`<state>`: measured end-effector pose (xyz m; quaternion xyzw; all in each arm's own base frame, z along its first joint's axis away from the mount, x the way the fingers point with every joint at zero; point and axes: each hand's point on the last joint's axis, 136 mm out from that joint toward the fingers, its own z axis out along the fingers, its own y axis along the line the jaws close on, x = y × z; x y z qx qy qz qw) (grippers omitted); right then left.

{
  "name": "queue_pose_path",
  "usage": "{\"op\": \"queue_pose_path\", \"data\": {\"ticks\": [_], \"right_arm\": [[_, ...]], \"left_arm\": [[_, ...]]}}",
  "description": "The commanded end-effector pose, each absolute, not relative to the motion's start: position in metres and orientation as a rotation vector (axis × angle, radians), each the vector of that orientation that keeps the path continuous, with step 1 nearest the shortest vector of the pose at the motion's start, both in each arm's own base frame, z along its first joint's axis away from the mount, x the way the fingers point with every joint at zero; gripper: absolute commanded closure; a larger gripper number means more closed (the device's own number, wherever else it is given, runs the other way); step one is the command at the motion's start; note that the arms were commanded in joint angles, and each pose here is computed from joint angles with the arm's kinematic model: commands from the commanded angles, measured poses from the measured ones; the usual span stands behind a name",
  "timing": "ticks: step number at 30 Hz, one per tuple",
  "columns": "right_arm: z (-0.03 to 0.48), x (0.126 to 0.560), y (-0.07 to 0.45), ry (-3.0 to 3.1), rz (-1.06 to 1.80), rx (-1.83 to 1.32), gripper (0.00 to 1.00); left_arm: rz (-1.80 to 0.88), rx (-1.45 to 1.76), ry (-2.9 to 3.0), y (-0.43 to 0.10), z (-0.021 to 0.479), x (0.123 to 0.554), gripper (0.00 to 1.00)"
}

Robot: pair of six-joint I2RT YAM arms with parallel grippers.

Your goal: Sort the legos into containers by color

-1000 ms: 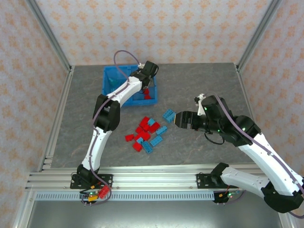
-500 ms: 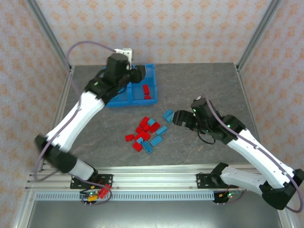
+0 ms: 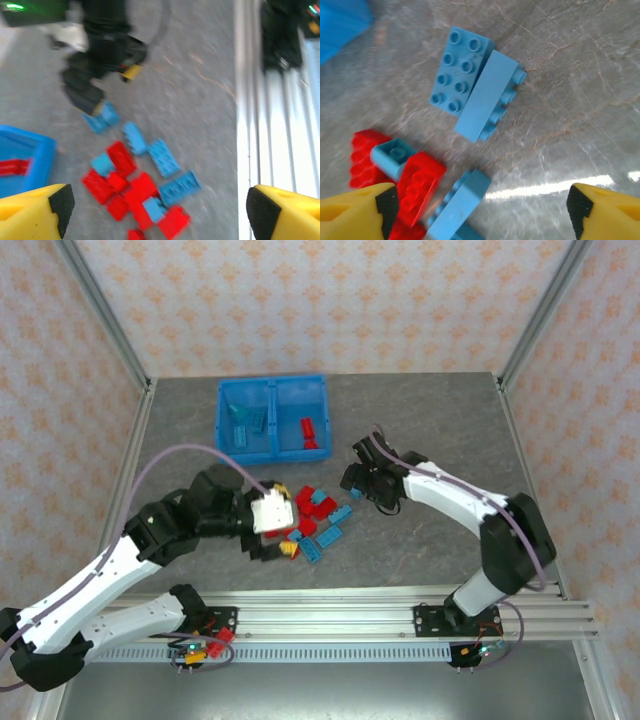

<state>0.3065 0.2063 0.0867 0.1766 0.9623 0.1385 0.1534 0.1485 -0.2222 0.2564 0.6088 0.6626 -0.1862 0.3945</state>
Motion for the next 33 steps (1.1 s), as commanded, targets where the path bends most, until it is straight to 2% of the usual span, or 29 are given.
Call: {"op": "queue_pose_path", "data": {"ticks": [1,7,19,23,27,33], "right_arm": [[0.075,0.328,0.208,2.751,0.39,0.53,0.15],[0.043,0.334,0.212,2.829,0.346,0.502,0.23],[0.019,0.318,0.186,2.84,0.314,0.597,0.54],[0.02,0.318,0.174,2.83,0.309,0.618,0.64],[0.03,0.32,0.167,2.805,0.275,0.542,0.66],[0.061,0.321,0.157,2.745,0.231,0.396,0.78]], "left_arm": [[-0.532,1.748,1.566,-0.215,0.239,0.112,0.0],[-0.514,1.775,1.583,-0.215,0.226,0.113,0.0],[-0.555,1.802,1.588,-0.23,0.213,0.121,0.0],[-0.566,1.809,1.584,-0.233,0.211,0.121,0.0],[-0.57,1.807,1.587,-0.234,0.209,0.122,0.0],[-0.576,1.738,1.609,-0.238,0.212,0.128,0.0]]}}
